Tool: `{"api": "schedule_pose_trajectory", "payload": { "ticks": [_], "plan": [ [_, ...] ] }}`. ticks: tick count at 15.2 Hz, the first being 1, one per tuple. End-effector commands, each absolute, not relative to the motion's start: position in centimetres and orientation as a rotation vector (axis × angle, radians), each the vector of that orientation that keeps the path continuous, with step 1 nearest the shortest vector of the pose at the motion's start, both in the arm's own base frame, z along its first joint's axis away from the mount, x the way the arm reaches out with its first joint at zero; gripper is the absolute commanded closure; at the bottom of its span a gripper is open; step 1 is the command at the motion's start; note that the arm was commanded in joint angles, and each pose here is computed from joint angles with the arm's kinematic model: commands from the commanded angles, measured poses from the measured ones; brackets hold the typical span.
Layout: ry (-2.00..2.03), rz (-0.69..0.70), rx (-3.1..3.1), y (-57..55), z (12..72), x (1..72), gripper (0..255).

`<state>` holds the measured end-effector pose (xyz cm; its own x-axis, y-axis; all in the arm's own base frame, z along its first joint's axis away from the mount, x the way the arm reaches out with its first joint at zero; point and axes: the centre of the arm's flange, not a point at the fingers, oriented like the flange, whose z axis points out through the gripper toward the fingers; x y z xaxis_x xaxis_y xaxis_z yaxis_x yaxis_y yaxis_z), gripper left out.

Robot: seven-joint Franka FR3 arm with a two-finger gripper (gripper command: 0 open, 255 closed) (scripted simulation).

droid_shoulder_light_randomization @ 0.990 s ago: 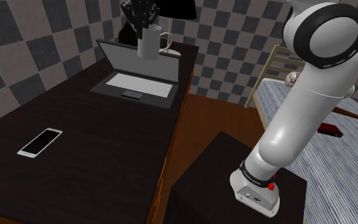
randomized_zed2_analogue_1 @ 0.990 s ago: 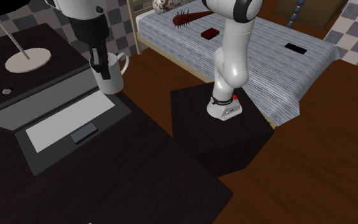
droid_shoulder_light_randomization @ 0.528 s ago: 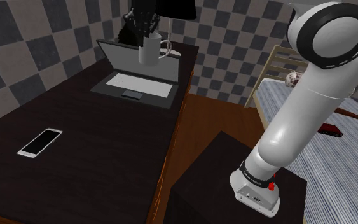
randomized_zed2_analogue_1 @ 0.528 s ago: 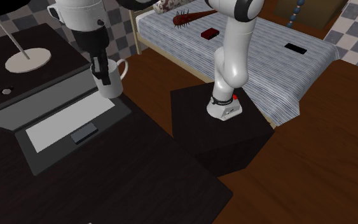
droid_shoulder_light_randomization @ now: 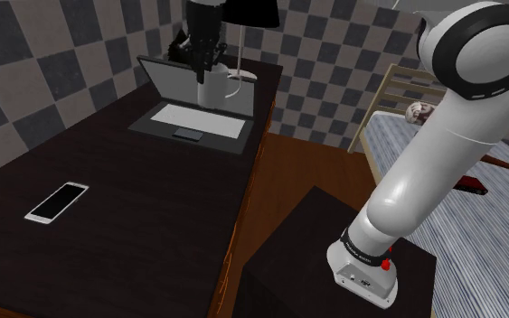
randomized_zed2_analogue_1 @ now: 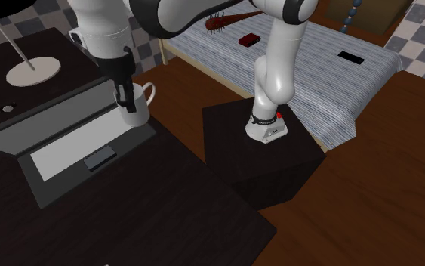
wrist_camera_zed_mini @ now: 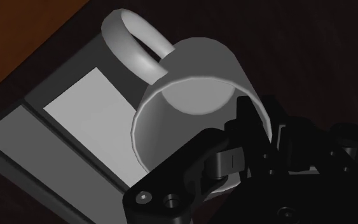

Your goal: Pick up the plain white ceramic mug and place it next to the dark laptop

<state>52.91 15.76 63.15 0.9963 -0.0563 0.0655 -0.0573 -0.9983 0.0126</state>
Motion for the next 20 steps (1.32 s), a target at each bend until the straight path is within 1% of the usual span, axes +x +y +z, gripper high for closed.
{"api": "schedule_pose_trajectory", "payload": {
  "ticks": [1, 20],
  "plan": [
    [-0.089, 0.103, 3.124, 15.8, 62.2, 52.9, 255],
    [-0.089, 0.103, 3.124, 15.8, 52.1, 52.9, 255]
  ]
}}
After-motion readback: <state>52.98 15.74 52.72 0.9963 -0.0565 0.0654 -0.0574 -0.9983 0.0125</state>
